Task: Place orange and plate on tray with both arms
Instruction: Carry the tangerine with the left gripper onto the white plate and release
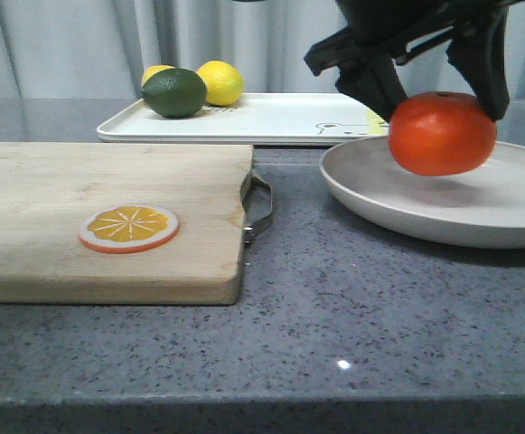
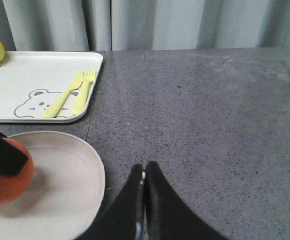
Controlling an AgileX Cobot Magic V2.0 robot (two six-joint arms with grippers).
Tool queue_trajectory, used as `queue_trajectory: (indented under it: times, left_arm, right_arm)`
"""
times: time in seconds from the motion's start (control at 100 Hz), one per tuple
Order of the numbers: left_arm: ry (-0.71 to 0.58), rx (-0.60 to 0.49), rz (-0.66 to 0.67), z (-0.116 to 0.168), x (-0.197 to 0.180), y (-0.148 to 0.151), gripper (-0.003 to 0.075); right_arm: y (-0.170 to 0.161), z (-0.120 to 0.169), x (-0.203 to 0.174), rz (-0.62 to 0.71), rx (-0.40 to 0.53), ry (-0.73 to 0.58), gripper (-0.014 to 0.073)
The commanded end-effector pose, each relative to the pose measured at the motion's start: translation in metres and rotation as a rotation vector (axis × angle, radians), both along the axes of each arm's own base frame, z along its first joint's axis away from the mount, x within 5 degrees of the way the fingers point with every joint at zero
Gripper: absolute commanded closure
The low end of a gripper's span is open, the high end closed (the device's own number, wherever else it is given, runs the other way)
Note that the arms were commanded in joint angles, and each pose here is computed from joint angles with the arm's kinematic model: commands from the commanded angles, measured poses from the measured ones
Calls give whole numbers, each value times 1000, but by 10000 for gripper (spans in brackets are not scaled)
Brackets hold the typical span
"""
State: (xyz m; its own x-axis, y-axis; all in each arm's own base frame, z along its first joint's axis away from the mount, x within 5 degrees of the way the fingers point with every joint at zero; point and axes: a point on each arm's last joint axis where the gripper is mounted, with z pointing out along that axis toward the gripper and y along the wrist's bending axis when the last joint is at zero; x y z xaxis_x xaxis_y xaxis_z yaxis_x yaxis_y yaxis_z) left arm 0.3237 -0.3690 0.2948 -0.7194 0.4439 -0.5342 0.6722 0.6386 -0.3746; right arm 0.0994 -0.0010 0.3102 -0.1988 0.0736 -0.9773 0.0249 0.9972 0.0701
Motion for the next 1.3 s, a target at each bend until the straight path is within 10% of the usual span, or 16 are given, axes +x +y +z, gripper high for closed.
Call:
queue_trajectory:
  times: [0.0, 0.41, 0.72, 1.29]
  left_arm:
    - [-68, -108, -12, 36, -8, -7, 352]
    - [-128, -40, -19, 29, -4, -8, 345]
    - [-101, -10, -15, 27, -6, -7, 118]
    - [-133, -39, -30, 53, -9, -4, 111]
  right_arm:
    - [0, 17, 2, -3, -14, -99, 652]
    - [0, 17, 2, -2, -14, -100, 652]
    - [0, 18, 2, -2, -14, -108, 652]
    - [0, 18, 2, -2, -14, -107, 652]
